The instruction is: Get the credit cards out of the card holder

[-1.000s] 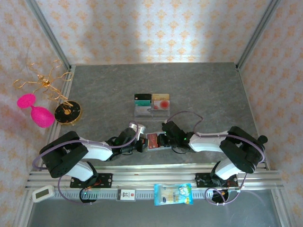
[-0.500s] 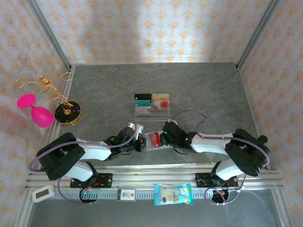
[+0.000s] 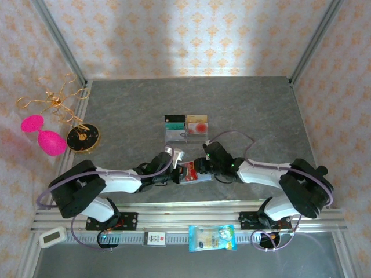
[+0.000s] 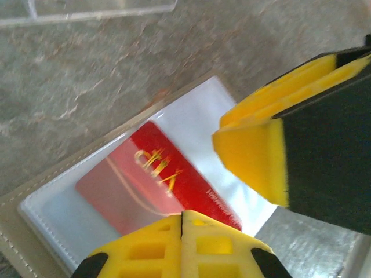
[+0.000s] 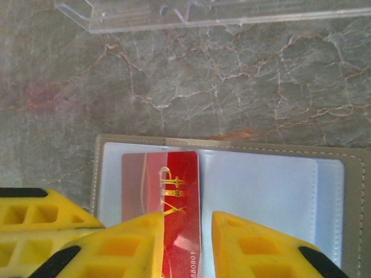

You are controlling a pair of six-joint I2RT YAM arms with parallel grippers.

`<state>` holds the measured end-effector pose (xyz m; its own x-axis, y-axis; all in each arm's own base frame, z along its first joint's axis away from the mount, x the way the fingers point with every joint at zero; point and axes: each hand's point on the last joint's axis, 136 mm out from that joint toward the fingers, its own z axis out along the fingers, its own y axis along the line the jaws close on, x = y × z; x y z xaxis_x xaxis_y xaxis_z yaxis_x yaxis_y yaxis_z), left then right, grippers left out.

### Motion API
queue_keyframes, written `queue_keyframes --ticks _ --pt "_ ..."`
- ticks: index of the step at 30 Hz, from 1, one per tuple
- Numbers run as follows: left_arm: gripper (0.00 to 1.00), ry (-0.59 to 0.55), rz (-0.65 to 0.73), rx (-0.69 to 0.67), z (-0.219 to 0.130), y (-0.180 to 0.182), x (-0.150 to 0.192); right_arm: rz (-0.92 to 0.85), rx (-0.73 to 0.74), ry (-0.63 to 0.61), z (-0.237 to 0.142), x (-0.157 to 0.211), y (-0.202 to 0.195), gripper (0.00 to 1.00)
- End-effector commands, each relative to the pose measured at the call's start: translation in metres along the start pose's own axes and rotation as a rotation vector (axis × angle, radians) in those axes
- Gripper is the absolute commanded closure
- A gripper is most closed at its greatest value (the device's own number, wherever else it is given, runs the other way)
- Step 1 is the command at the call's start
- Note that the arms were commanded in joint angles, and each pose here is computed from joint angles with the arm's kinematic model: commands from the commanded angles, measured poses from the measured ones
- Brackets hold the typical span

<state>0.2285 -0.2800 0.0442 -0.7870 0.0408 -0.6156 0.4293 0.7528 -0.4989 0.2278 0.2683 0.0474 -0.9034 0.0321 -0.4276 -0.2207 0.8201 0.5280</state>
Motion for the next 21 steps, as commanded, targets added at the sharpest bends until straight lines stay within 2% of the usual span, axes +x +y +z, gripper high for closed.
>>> queue_keyframes --ticks 1,5,12,16,21 --pt "1.00 0.003 0.009 -0.006 0.007 0.002 0.001 -0.010 -0.032 0.040 0.007 0.005 0.006 0.72" --pt "1.00 0.026 -0.016 -0.054 0.007 0.021 0.013 0.030 0.048 0.060 0.012 0.018 -0.018 0.72" --pt "1.00 0.073 -0.056 -0.083 0.001 0.049 0.038 0.036 0.282 -0.018 0.000 0.017 -0.067 0.71" --pt "1.00 0.074 -0.065 -0.071 0.003 0.051 0.041 0.026 0.251 -0.031 -0.004 0.013 -0.059 0.70" --pt "1.00 0.082 -0.053 -0.055 0.005 0.047 0.038 -0.042 0.068 -0.086 -0.021 -0.009 -0.012 0.66"
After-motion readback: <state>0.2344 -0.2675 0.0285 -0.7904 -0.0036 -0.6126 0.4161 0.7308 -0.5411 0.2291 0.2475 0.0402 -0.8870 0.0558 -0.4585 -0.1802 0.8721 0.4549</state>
